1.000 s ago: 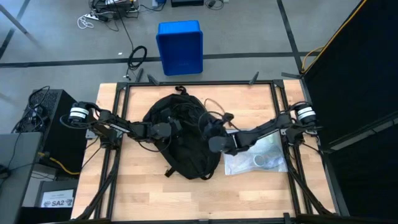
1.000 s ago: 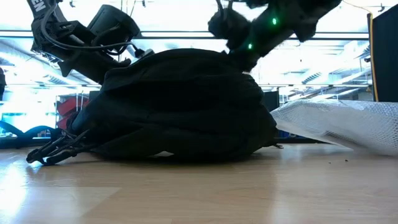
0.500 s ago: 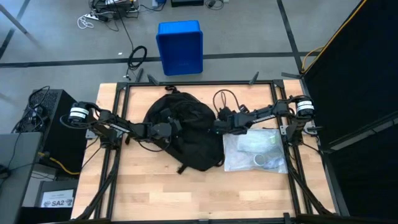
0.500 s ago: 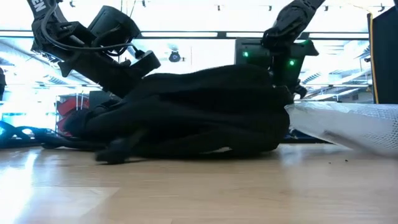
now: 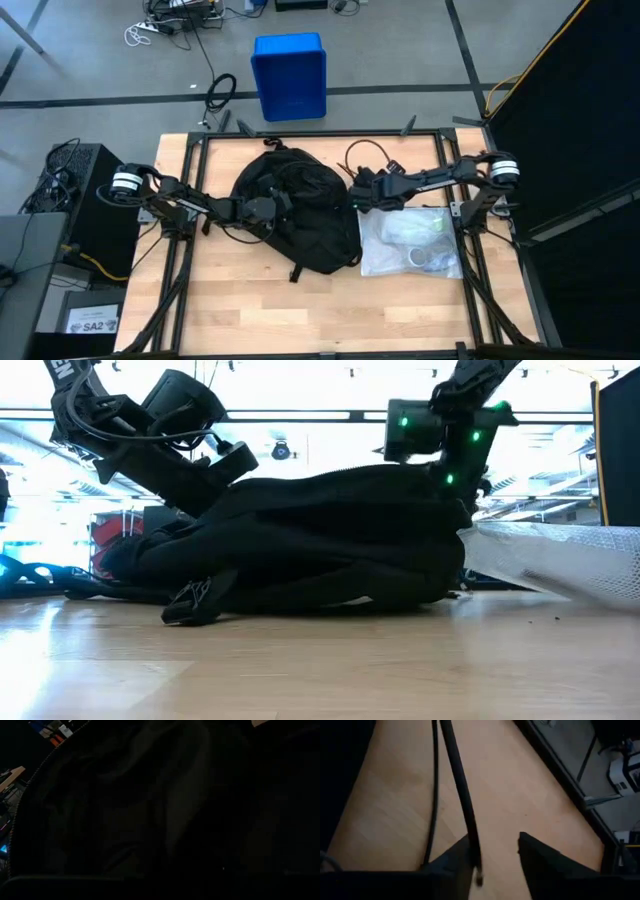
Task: Unpack backpack
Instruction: Remove the black charger cable from the backpack, then remove the smartphone from the backpack
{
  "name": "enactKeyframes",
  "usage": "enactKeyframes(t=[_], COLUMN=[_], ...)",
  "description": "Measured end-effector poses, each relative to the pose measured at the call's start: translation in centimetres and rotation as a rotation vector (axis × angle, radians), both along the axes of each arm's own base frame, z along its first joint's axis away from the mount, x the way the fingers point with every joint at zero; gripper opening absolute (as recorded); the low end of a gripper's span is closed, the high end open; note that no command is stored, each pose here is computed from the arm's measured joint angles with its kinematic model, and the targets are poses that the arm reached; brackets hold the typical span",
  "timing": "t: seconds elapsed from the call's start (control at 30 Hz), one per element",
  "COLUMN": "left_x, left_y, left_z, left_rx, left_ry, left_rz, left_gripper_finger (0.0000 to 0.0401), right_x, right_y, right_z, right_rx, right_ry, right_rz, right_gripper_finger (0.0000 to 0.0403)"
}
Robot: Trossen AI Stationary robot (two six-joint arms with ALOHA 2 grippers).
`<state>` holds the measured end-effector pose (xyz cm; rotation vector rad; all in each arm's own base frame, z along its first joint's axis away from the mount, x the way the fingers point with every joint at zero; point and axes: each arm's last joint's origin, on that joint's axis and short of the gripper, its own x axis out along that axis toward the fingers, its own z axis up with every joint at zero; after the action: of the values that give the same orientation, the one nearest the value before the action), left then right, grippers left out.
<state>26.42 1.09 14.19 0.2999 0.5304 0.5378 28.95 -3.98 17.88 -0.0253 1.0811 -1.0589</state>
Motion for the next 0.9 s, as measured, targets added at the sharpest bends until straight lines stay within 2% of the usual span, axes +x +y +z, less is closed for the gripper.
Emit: enactKeyframes(t=[0.2,0.3,0.43,0.57,0.63,0.73,0.9], left_x=[0.0,0.0,0.0,0.0,0.0,0.0,0.0], left_y=[0.0,0.0,0.0,0.0,0.0,0.0,0.0], left_z=[0.0,0.0,0.0,0.0,0.0,0.0,0.0], left_rx=[0.000,0.000,-0.001,-0.001,-0.001,-0.001,-0.001], left_ry=[0.000,0.000,0.001,0.000,0.001,0.001,0.001], left_rz=[0.000,0.000,-0.001,-0.001,-0.001,-0.001,-0.001], left_gripper_finger=[0.0098,0.0097,0.0098,0.0098,0.0098,0.0098,0.0097], right_x=[-1.4,-2.4,-4.0,-5.0,-4.7,-3.3,1.2], right_y=[0.4,0.4,-0.7,-1.5,-1.5,-0.7,2.4], right_z=[3.5,5.5,7.7,9.1,9.6,10.2,10.2], right_rx=[-0.016,-0.095,-0.207,-0.180,-0.143,-0.069,0.096], right_ry=[-0.110,-0.154,-0.208,-0.298,-0.344,-0.411,-0.568], right_rz=[0.011,0.003,-0.063,-0.100,-0.068,0.109,0.617], right_gripper_finger=[0.0207,0.0226,0.0231,0.0216,0.0205,0.0188,0.0164])
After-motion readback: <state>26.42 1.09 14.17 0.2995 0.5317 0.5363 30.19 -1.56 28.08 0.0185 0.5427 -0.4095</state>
